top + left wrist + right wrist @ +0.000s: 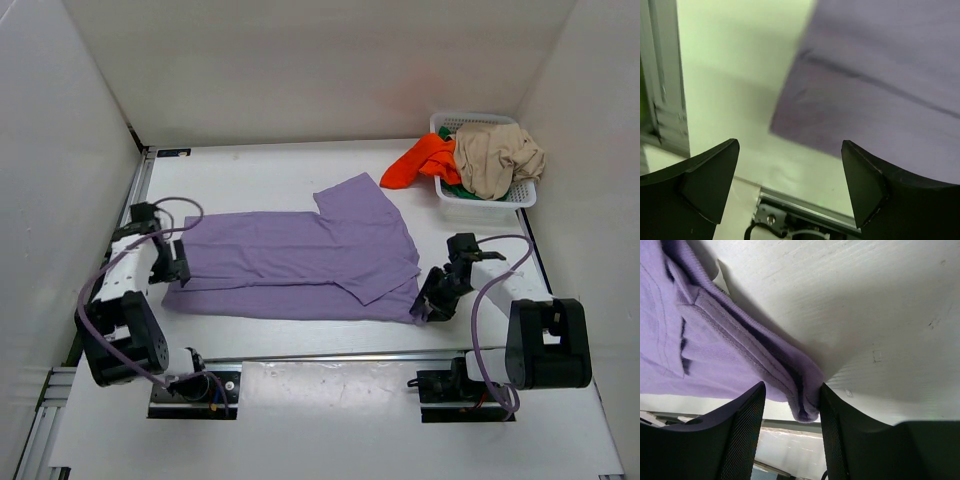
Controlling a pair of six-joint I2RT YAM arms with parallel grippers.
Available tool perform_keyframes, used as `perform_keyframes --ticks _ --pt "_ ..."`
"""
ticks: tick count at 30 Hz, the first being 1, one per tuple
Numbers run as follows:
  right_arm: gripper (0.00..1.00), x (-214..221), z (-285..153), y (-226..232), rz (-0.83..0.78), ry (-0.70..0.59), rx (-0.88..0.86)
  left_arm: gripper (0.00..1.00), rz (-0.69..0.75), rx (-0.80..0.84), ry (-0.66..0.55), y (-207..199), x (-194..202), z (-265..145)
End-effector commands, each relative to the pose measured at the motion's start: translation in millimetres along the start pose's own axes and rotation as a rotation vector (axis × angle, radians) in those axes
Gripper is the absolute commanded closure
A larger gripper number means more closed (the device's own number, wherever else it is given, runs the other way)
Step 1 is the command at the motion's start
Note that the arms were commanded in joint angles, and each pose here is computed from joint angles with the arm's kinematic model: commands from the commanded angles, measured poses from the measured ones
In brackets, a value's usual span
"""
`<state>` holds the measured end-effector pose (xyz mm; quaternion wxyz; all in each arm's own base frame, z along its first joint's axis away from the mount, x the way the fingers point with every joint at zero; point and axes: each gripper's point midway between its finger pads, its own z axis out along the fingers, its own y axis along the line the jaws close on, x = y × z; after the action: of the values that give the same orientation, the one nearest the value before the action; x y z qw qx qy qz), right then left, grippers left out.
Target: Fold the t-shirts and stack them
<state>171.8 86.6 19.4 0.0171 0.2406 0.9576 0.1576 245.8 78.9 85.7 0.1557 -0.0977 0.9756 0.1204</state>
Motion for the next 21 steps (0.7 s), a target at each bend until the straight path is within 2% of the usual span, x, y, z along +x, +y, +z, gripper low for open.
perform_keyframes --ticks 1,8,11,14,15,16,19,20,21 --pt "0.48 12 4 -2 -0.010 0.028 -0.011 0.06 -0.134 0.083 0.078 12 25 5" --pt "0.50 21 6 1 -0.006 0.055 -0.020 0.06 -0.220 0.138 0.226 14 49 40" --pt "0.56 23 8 1 -0.015 0.057 -0.020 0.06 -0.256 0.205 0.256 7 52 48" --pt "0.68 25 9 -2 -0.012 0.064 -0.015 0.15 -0.257 0.233 0.304 0 59 55" --pt "0.72 25 9 -2 -0.012 0.064 -0.015 0.20 -0.259 0.249 0.314 -3 60 56" --pt "0.79 25 9 -2 -0.012 0.064 -0.015 0.37 -0.258 0.252 0.335 -5 63 59" --pt "0.93 23 6 -1 -0.015 0.052 -0.012 0.65 -0.260 0.265 0.355 -8 68 61" --pt "0.96 20 4 2 -0.020 0.038 -0.022 0.89 -0.259 0.267 0.368 -10 73 61" --pt "0.98 22 0 2 -0.018 0.045 -0.017 0.89 -0.256 0.255 0.381 -9 79 62"
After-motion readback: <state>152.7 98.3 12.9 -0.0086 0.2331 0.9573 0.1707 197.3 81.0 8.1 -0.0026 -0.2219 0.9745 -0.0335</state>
